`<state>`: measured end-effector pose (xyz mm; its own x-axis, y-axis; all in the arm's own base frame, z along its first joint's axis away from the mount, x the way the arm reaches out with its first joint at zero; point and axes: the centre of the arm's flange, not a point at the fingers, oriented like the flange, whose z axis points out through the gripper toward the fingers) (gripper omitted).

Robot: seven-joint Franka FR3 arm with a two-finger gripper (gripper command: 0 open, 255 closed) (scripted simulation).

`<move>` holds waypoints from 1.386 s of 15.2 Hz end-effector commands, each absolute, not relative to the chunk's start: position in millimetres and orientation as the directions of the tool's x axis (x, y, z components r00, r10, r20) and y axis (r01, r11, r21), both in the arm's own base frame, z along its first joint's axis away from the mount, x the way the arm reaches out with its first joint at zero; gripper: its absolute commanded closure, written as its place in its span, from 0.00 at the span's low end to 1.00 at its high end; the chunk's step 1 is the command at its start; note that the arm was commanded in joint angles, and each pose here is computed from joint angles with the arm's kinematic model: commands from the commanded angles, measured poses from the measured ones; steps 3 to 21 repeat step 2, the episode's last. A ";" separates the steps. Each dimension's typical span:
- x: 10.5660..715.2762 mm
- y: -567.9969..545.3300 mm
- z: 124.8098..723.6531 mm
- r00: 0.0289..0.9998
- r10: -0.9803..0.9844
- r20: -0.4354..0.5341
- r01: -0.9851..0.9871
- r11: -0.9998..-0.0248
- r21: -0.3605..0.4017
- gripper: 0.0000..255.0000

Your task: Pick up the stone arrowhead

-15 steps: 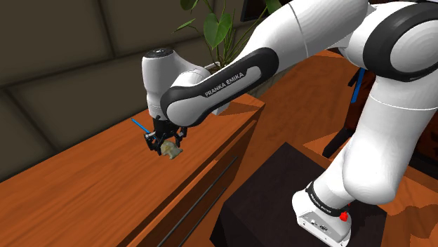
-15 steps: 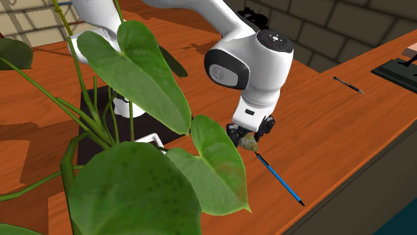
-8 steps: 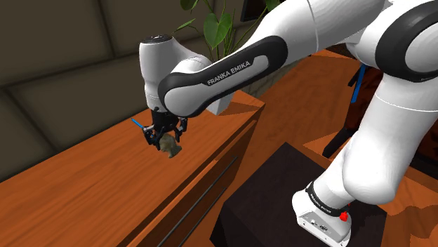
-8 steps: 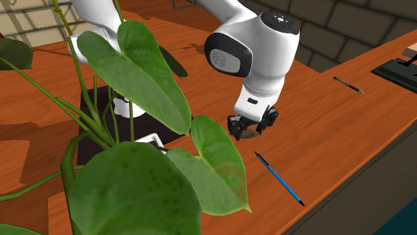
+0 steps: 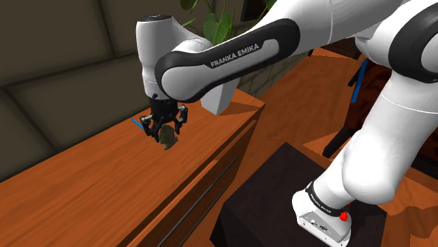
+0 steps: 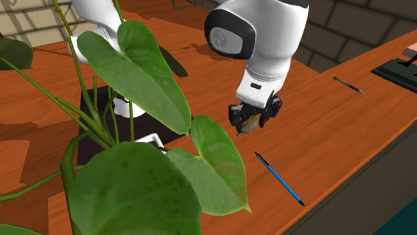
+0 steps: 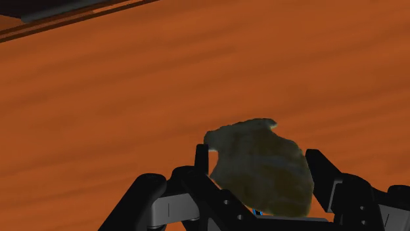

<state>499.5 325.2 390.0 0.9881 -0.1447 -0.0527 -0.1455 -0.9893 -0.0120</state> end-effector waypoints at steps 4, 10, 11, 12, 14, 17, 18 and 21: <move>500.0 324.5 397.4 0.988 -0.144 -0.053 -0.145 -0.989 -0.012 1.00; 500.0 324.5 397.4 0.988 -0.144 -0.053 -0.145 -0.989 -0.012 1.00; 500.0 324.5 397.4 0.988 -0.144 -0.053 -0.145 -0.989 -0.012 1.00; 500.0 324.5 397.4 0.988 -0.144 -0.053 -0.145 -0.989 -0.012 1.00; 500.0 324.5 397.4 0.988 -0.144 -0.053 -0.145 -0.989 -0.012 1.00; 500.0 324.5 397.4 0.988 -0.144 -0.053 -0.145 -0.989 -0.012 1.00; 500.0 324.5 397.4 0.988 -0.144 -0.053 -0.145 -0.989 -0.012 1.00; 500.0 324.5 397.4 0.988 -0.144 -0.053 -0.145 -0.989 -0.012 1.00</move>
